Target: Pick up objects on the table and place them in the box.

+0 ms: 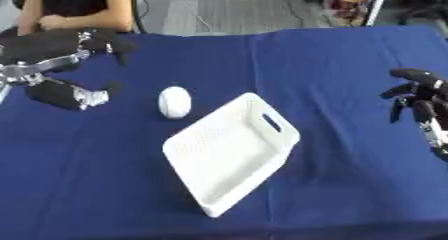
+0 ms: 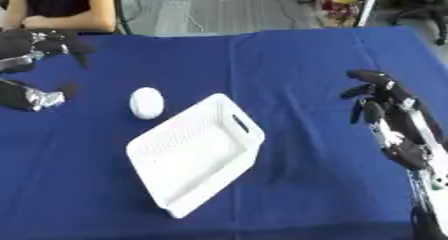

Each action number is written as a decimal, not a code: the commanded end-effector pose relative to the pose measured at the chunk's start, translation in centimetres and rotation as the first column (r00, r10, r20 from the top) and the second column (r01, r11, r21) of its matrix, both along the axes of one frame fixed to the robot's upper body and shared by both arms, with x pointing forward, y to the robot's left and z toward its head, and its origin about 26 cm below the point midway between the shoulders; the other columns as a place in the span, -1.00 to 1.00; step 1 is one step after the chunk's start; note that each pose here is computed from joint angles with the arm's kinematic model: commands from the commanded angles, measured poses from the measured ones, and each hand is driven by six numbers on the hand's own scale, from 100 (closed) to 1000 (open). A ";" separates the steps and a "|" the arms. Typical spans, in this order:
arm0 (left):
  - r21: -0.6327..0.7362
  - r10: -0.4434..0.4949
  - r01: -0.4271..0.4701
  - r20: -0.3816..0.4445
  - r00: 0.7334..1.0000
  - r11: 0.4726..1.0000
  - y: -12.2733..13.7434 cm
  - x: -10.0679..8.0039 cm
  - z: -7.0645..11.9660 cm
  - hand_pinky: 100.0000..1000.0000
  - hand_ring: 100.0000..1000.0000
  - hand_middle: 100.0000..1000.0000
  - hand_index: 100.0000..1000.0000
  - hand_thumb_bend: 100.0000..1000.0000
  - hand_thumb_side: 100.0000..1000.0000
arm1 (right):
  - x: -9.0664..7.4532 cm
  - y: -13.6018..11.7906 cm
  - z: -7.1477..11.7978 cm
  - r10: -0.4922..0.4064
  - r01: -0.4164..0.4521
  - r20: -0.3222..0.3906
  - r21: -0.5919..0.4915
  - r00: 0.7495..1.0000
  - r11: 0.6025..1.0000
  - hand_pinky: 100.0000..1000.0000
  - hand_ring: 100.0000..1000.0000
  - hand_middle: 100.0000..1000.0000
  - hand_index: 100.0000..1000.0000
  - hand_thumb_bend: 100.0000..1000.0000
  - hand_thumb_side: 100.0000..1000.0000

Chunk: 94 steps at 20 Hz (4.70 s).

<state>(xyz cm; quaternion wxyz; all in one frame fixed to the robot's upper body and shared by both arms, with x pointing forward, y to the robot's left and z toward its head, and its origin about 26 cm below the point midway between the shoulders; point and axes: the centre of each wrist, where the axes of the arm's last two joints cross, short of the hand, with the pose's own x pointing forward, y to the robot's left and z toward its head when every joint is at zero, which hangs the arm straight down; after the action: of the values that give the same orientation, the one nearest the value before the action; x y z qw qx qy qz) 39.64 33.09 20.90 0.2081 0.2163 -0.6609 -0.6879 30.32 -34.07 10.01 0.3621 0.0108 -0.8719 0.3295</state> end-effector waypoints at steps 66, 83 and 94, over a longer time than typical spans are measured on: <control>-0.004 -0.227 0.228 -0.090 0.970 0.974 -6.6 3.5 -1.4 0.87 0.57 0.33 0.97 1.00 0.38 | 0.2 -0.1 0.6 0.075 -0.071 0.055 -0.068 0.996 0.995 -0.43 0.28 0.62 0.74 -1.00 0.05; -0.097 -0.080 0.070 -0.100 0.992 0.993 -7.2 4.2 -4.1 0.83 0.53 0.34 0.87 1.00 0.37 | 0.2 -0.1 0.6 0.076 -0.073 0.055 -0.063 0.996 0.995 -0.44 0.28 0.62 0.75 -1.00 0.05; -0.090 -0.037 0.028 -0.100 0.994 0.996 -7.3 4.4 -5.1 0.83 0.54 0.36 0.88 1.00 0.41 | 0.2 -0.1 0.5 0.078 -0.074 0.052 -0.062 0.996 0.995 -0.44 0.28 0.62 0.75 -1.00 0.06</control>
<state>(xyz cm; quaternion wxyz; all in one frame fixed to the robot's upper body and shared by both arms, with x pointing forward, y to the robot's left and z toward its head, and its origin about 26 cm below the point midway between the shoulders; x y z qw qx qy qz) 43.90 25.64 14.81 0.2478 0.1500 -0.6797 -0.6739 30.44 -33.87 9.63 0.3676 0.0244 -0.8711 0.3247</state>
